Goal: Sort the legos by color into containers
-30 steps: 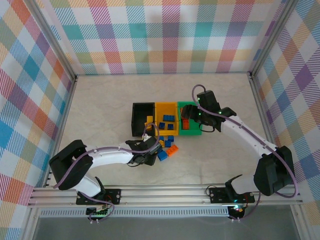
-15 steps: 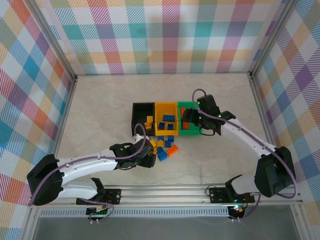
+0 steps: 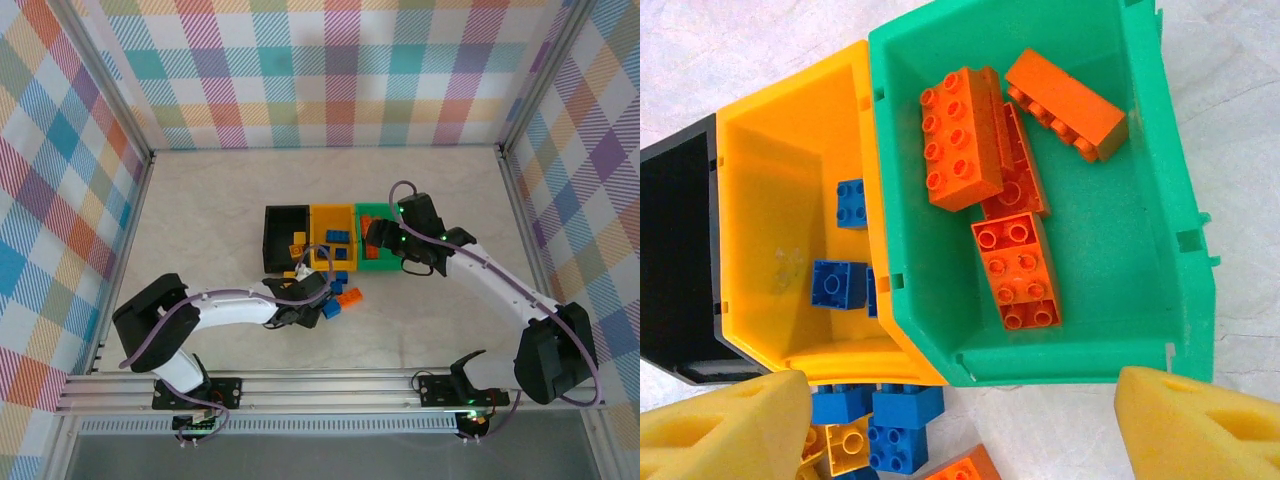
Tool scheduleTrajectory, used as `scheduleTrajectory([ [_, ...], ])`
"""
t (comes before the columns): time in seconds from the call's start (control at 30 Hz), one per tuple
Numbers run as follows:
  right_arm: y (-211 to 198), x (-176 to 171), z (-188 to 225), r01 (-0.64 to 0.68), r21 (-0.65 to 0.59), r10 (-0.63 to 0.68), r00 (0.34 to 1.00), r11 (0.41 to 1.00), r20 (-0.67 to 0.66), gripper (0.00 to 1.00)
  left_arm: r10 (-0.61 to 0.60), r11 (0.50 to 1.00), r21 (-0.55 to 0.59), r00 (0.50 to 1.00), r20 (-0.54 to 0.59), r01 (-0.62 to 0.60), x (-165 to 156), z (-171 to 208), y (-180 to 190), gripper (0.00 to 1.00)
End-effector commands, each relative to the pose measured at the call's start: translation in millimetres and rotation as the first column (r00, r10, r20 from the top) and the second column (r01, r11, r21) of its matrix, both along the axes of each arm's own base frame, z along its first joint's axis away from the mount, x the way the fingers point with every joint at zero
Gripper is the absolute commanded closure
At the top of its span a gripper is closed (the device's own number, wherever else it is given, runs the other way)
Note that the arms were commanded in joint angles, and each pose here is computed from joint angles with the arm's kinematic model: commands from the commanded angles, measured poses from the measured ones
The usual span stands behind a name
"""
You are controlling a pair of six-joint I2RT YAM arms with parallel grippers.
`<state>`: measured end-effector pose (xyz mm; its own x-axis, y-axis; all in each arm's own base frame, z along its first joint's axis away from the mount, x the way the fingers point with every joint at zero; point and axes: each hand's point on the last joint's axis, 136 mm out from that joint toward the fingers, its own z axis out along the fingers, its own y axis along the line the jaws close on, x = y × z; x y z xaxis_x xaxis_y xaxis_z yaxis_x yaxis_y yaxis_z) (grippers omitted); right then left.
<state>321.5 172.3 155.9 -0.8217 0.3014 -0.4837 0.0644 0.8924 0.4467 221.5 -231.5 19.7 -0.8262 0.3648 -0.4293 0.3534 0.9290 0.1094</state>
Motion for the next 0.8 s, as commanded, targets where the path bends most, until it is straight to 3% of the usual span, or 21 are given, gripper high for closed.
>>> scheduleTrajectory([
  [0.0, 2, -2, 3, -0.002, 0.021, 0.002, 1.0, 1.0, 0.012, 0.2, -0.015, 0.999, 0.05, 1.0, -0.004, 0.015, 4, -13, 5, 0.41],
  [0.13, 1, -2, 3, 0.001, 0.017, -0.001, 1.0, 1.0, 0.013, 0.2, -0.006, 0.999, 0.047, 0.999, -0.034, 0.008, -6, -14, 10, 0.58],
  [0.27, 1, -3, 4, 0.001, 0.021, -0.001, 1.0, 1.0, 0.015, 0.2, 0.01, 1.0, 0.009, 1.0, -0.026, -0.009, -22, 7, 20, 0.64],
  [0.4, 1, -6, 3, -0.006, 0.033, 0.005, 1.0, 0.999, 0.012, 0.2, 0.05, 0.992, -0.117, 0.998, 0.043, -0.045, -21, 60, 21, 0.66],
  [0.5, 1, -11, -1, -0.009, 0.038, 0.009, 1.0, 0.999, 0.006, 0.2, 0.135, 0.968, -0.223, 0.987, 0.088, -0.112, 7, 100, 25, 0.66],
  [0.63, 0, -21, -12, -0.016, 0.043, 0.017, 1.0, 0.999, -0.023, 0.21, 0.272, 0.921, -0.311, 0.959, 0.081, -0.235, 63, 122, 35, 0.66],
  [0.77, -3, -34, -26, -0.025, 0.035, 0.027, 0.998, 0.999, -0.052, 0.21, 0.335, 0.909, -0.286, 0.94, 0.066, -0.304, 116, 120, 31, 0.66],
])
